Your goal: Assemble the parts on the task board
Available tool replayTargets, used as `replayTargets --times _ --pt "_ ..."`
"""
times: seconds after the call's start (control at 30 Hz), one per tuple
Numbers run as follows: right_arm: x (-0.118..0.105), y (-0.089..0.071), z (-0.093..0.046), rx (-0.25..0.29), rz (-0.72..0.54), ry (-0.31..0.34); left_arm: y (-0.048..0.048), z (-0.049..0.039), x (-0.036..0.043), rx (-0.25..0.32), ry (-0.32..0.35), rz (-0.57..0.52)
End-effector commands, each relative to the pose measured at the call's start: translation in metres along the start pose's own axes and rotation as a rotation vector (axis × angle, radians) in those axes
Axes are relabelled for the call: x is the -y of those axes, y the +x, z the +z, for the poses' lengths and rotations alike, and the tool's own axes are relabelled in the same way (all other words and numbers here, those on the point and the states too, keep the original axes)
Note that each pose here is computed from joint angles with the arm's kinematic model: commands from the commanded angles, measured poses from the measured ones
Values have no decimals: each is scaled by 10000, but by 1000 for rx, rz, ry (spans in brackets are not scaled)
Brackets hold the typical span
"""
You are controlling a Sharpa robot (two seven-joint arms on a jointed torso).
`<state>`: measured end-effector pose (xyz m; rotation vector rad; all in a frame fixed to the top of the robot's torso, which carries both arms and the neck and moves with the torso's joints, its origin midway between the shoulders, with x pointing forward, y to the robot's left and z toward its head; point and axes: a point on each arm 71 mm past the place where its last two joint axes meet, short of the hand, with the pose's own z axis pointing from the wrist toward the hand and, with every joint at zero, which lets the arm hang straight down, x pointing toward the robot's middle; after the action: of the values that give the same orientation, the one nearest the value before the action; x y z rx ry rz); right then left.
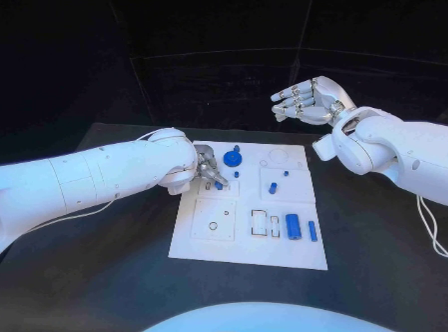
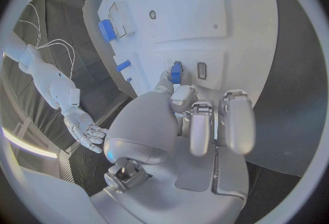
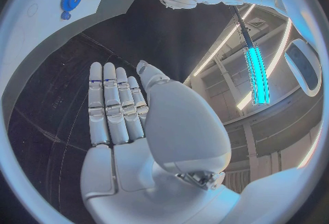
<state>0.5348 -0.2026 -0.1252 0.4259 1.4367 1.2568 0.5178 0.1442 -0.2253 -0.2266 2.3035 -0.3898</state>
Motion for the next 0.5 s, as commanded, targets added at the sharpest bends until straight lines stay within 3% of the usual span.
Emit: replayTargets --times 0.03,0.5 --pt "-19 2 9 -7 5 -9 -5 0 19 28 7 2" --pt "-17 11 16 -13 7 -9 29 0 -1 -16 -18 30"
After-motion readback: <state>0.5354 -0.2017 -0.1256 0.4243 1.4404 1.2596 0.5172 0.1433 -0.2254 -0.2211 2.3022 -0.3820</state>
